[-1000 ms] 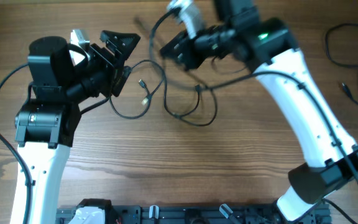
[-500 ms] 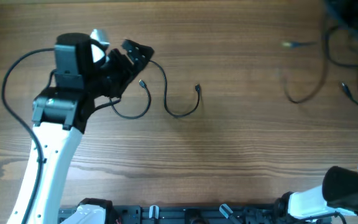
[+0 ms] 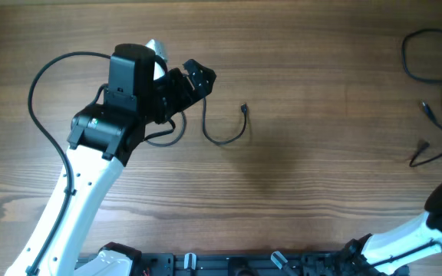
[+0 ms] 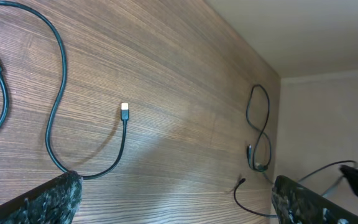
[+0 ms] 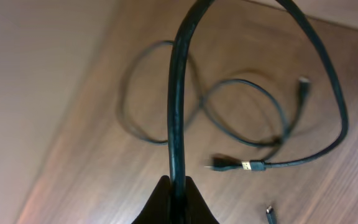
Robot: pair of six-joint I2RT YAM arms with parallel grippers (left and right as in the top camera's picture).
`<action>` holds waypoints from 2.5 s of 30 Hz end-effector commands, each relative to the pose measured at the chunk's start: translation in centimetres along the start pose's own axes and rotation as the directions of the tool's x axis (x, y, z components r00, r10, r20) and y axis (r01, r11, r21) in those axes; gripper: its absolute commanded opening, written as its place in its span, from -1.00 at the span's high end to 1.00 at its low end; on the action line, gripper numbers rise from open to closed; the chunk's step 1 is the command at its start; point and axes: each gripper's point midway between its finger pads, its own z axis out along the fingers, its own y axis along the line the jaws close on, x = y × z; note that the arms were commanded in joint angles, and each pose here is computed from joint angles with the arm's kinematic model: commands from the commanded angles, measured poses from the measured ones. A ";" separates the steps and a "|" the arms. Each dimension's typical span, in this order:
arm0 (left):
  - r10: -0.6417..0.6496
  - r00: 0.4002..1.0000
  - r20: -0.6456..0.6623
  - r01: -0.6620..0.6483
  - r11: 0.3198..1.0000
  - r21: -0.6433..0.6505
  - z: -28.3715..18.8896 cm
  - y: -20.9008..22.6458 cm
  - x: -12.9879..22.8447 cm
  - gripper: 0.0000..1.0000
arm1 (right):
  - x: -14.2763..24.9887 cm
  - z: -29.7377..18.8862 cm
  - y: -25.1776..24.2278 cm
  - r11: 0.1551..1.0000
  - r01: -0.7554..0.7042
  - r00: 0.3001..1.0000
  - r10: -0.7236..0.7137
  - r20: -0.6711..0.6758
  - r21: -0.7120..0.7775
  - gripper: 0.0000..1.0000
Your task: Untangle cables
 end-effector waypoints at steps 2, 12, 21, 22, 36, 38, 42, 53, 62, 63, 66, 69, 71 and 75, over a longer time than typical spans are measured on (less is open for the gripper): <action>0.030 0.999 0.017 -0.029 0.999 -0.012 0.1 -0.1 -0.3 -1.00 | 0.6 5.9 -2.8 0.989 -0.064 0.997 0.069 -0.039 0.130 0.41; 0.034 0.999 0.017 -0.034 0.999 -0.012 0.1 -0.1 -0.3 -1.00 | 2.0 3.3 -0.8 0.997 -0.068 0.991 0.070 -0.112 0.023 -1.00; 0.159 0.985 0.060 -0.156 0.986 -0.062 0.0 0.6 -1.2 -0.99 | 4.6 -7.5 8.3 0.860 0.245 0.952 -0.301 -0.056 -0.448 -0.99; 0.188 0.979 0.072 -0.182 0.980 -0.081 0.0 0.8 -1.5 -0.99 | 5.6 -8.5 9.4 0.818 0.286 0.934 -0.354 -0.046 -0.499 -0.99; 0.044 0.970 0.238 0.095 0.835 -0.542 -5.2 13.7 -5.8 -1.00 | 27.5 -12.9 24.3 0.318 0.610 0.524 -0.849 0.069 -0.726 -0.99; 0.013 0.969 0.248 0.134 0.815 -0.564 -6.1 15.0 -6.0 -1.00 | 31.1 -13.1 26.2 0.226 0.621 0.457 -0.883 0.112 -0.750 -0.98; -0.036 0.965 0.260 0.190 0.780 -0.596 -7.3 16.9 -6.0 -1.00 | 38.7 -12.4 29.5 0.088 0.601 0.355 -0.920 0.167 -0.794 -0.94; -0.127 0.946 0.300 0.296 0.716 -0.632 -9.5 20.0 -6.0 -1.00 | 58.2 -4.8 33.8 -0.240 0.549 0.137 -0.919 0.370 -0.801 -0.93; -0.140 0.950 0.280 0.295 0.699 -0.651 -9.8 20.5 -5.3 -1.00 | 65.9 2.3 32.5 -0.315 0.536 0.079 -0.905 0.418 -0.783 -0.94; -0.141 0.950 0.280 0.295 0.699 -0.651 -9.8 20.5 -5.3 -1.00 | 66.2 2.7 32.4 -0.316 0.535 0.078 -0.905 0.418 -0.784 -0.93; -0.142 0.950 0.278 0.295 0.698 -0.653 -9.8 20.5 -5.2 -1.00 | 66.6 2.8 32.4 -0.321 0.533 0.082 -0.902 0.425 -0.783 -0.92; -0.143 0.950 0.278 0.296 0.698 -0.652 -9.8 20.5 -5.2 -1.00 | 67.7 2.5 31.9 -0.332 0.520 0.066 -0.903 0.424 -0.787 -0.80; -0.143 0.950 0.277 0.295 0.698 -0.653 -9.8 20.5 -5.2 -1.00 | 68.8 2.2 31.3 -0.344 0.513 0.043 -0.905 0.424 -0.786 -0.67; -0.143 0.950 0.278 0.296 0.698 -0.652 -9.8 20.5 -5.2 -1.00 | 69.0 3.2 30.6 -0.306 0.593 0.008 -0.923 0.385 -0.745 -0.12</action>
